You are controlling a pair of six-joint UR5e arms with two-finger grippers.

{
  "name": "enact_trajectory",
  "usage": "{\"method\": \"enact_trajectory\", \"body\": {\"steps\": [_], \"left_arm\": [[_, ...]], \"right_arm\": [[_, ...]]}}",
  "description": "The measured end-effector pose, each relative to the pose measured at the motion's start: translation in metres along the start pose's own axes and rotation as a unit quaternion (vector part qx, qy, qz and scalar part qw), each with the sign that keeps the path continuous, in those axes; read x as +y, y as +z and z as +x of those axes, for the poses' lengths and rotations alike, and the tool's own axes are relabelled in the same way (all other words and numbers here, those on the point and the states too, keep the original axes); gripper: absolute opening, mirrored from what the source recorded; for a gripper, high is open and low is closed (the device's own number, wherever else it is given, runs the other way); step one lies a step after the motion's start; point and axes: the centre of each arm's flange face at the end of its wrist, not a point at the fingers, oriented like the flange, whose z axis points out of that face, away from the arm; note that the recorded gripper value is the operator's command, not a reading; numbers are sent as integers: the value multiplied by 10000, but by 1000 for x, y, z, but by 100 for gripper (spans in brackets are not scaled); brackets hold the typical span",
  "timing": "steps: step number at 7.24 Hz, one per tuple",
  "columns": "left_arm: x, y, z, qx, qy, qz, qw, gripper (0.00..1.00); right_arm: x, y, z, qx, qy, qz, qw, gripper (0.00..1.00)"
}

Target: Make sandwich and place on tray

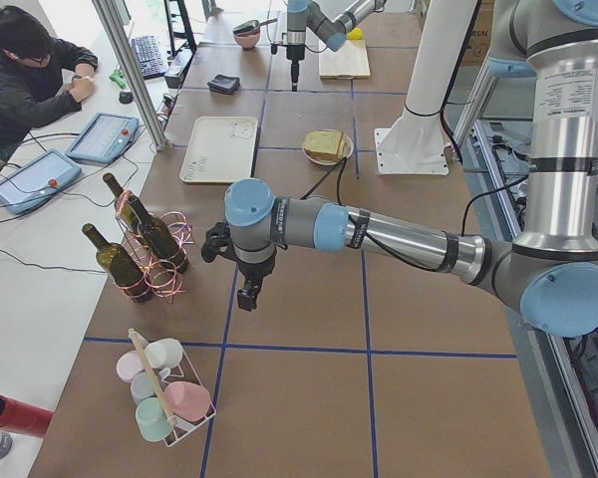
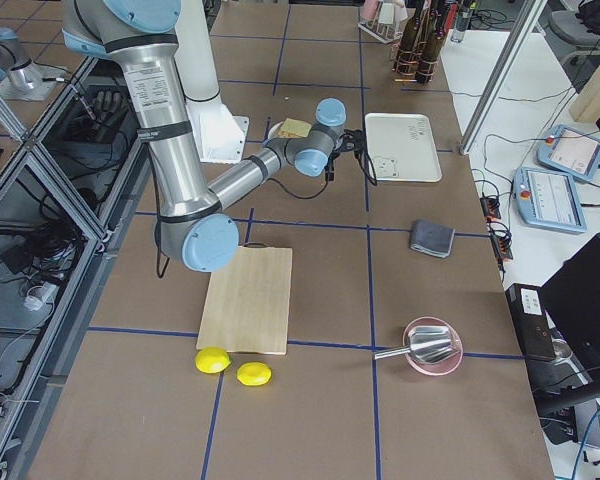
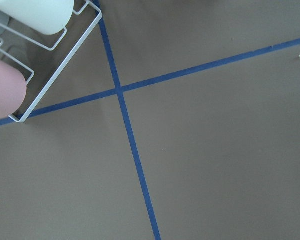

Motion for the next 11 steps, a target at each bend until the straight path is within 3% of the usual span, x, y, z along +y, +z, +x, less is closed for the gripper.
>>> {"method": "enact_trajectory", "body": {"steps": [3,5,7,11], "left_arm": [[-35,-26,24,-21,373,567,9977,100],[-45,-21,64,322,730,797,9936,100],[-52,5,137,710,925,797,9900,100],[-46,72,306,1613,-97,784,9837,100]], "right_arm": [[8,-78,161,520,-828,-30,9952,100],[36,-120,256,832,-1238,-23,9888,100],[72,-153,321,926,-1166,-16,9888,100],[119,-175,374,911,-803,-39,9926,100]]}}
